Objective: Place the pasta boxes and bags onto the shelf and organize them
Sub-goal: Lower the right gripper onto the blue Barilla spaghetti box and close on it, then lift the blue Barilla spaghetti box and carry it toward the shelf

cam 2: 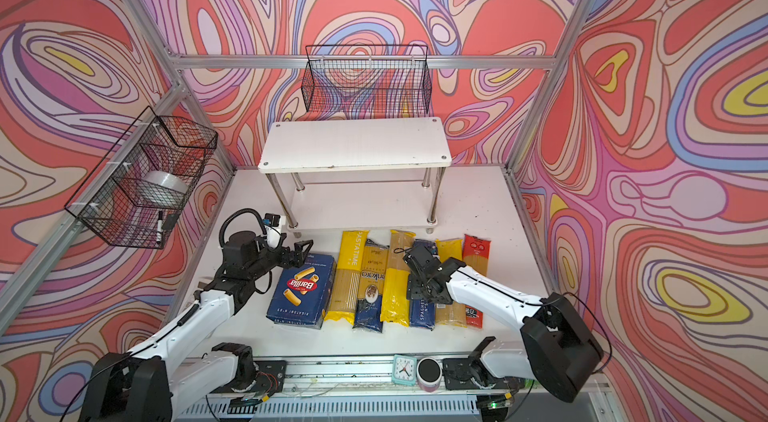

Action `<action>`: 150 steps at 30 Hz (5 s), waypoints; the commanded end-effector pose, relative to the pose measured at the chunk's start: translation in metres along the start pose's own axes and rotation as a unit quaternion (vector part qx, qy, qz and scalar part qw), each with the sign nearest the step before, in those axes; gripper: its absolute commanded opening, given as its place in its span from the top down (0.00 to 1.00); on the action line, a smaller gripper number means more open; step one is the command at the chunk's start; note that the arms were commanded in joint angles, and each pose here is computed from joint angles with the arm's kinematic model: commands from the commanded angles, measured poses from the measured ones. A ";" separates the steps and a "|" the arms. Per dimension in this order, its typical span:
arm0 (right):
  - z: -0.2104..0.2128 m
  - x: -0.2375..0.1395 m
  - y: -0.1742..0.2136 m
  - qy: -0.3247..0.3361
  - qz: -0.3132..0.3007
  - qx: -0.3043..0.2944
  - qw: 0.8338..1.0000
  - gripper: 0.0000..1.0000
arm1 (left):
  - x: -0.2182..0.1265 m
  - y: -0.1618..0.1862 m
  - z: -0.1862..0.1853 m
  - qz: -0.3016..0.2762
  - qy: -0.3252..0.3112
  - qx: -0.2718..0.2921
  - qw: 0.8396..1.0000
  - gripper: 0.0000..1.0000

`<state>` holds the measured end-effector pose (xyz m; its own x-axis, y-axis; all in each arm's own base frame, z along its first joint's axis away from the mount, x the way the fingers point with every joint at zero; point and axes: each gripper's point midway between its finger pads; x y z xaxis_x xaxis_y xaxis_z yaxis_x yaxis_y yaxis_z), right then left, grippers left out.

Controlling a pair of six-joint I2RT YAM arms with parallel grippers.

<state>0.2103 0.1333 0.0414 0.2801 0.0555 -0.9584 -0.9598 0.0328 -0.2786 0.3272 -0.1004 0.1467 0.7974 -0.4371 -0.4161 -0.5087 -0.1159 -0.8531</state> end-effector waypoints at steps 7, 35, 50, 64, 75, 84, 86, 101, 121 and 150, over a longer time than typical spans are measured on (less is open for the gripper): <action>0.006 0.000 0.008 0.003 -0.004 -0.023 1.000 0.17 | 0.001 -0.003 0.000 0.000 -0.003 0.006 1.000 0.00; 0.003 0.024 0.027 0.037 0.022 -0.021 0.999 0.26 | 0.000 -0.003 0.000 -0.001 -0.004 0.006 1.000 0.00; -0.005 0.024 0.024 0.036 -0.012 0.008 0.999 0.44 | 0.000 -0.003 0.000 -0.002 -0.004 0.007 1.000 0.00; -0.004 0.000 0.002 0.024 -0.073 -0.003 0.997 0.59 | -0.001 -0.004 0.002 -0.005 -0.010 0.005 1.000 0.00; -0.005 -0.030 -0.014 0.027 -0.101 -0.029 0.994 0.80 | 0.000 -0.003 0.001 -0.004 -0.010 0.005 1.000 0.00; 0.011 -0.068 -0.039 -0.018 -0.162 -0.041 0.986 0.81 | 0.000 -0.004 0.003 -0.005 -0.013 0.004 1.000 0.00; 0.012 -0.075 -0.042 -0.023 -0.167 -0.045 0.985 0.82 | -0.001 -0.003 0.003 -0.005 -0.015 0.004 1.000 0.00; 0.040 -0.134 -0.062 -0.091 -0.219 -0.139 0.961 0.89 | -0.001 -0.005 0.004 -0.008 -0.018 0.003 1.000 0.00; 0.106 -0.218 -0.093 -0.207 -0.275 -0.266 0.900 0.91 | -0.001 -0.004 0.005 -0.008 -0.021 0.003 1.000 0.00; 0.137 -0.338 -0.145 -0.246 -0.352 -0.271 0.861 0.97 | 0.000 -0.003 -0.003 -0.002 0.002 0.009 1.000 0.00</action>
<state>0.2469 0.2449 0.3528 0.5423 0.5848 -0.6032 -0.5143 -0.3367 -0.7888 0.3286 -0.0970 0.1477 0.8083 -0.4174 -0.4153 -0.5014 -0.1182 -0.8571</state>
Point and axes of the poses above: each gripper's point midway between its finger pads, its own x axis out along the fingers, its own z axis along the line the jaws close on, y = z × x, and after that the axes turned 6 degrees about -x, right-handed
